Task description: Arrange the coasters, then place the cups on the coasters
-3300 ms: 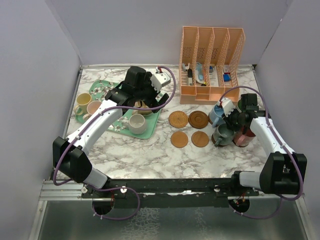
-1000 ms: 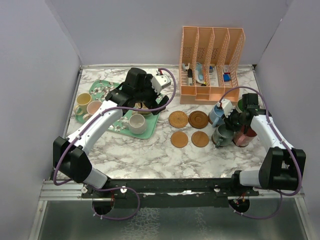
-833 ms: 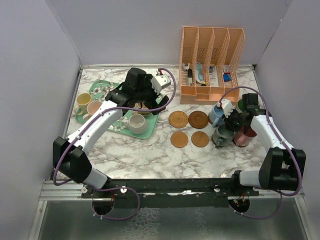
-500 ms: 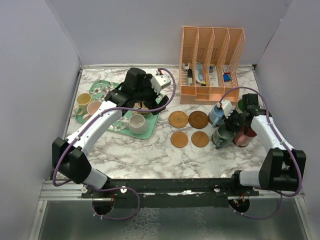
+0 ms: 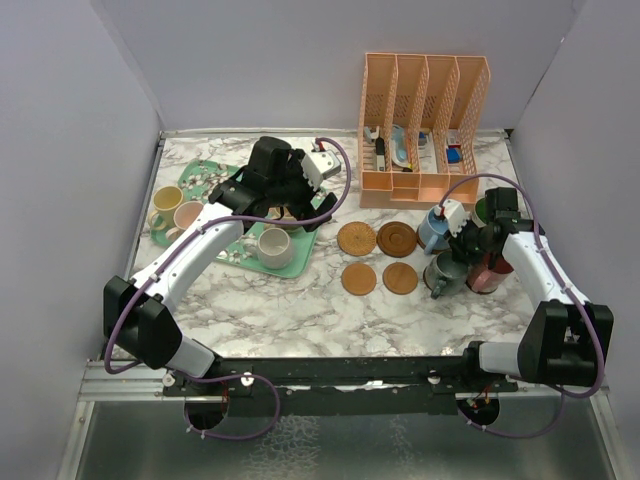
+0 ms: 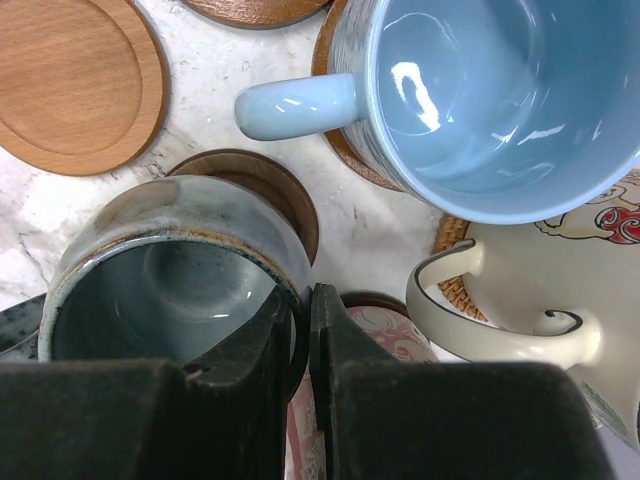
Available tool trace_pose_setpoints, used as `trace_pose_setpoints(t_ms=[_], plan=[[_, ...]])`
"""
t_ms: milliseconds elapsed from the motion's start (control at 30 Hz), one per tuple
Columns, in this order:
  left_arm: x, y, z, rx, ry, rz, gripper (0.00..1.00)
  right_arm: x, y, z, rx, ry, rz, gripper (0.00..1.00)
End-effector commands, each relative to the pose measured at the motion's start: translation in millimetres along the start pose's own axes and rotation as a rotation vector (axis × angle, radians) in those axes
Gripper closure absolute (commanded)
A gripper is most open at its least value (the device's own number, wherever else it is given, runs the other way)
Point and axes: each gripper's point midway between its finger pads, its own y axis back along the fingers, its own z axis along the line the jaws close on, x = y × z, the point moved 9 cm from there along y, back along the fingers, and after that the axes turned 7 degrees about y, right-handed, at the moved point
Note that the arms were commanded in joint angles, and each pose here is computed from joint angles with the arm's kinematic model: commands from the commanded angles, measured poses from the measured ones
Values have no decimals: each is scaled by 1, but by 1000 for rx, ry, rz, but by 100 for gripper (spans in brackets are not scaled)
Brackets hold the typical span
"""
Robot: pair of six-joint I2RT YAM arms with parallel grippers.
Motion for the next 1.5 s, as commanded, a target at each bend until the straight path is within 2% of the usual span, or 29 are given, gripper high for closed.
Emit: trace_pose_setpoints(t_ms=[0, 1467], plan=[[-8, 9, -3, 19, -27, -48, 1, -19, 16, -11, 54, 10, -96, 94], [-8, 11, -4, 21, -34, -53, 1, -10, 0, -10, 35, 35, -79, 95]])
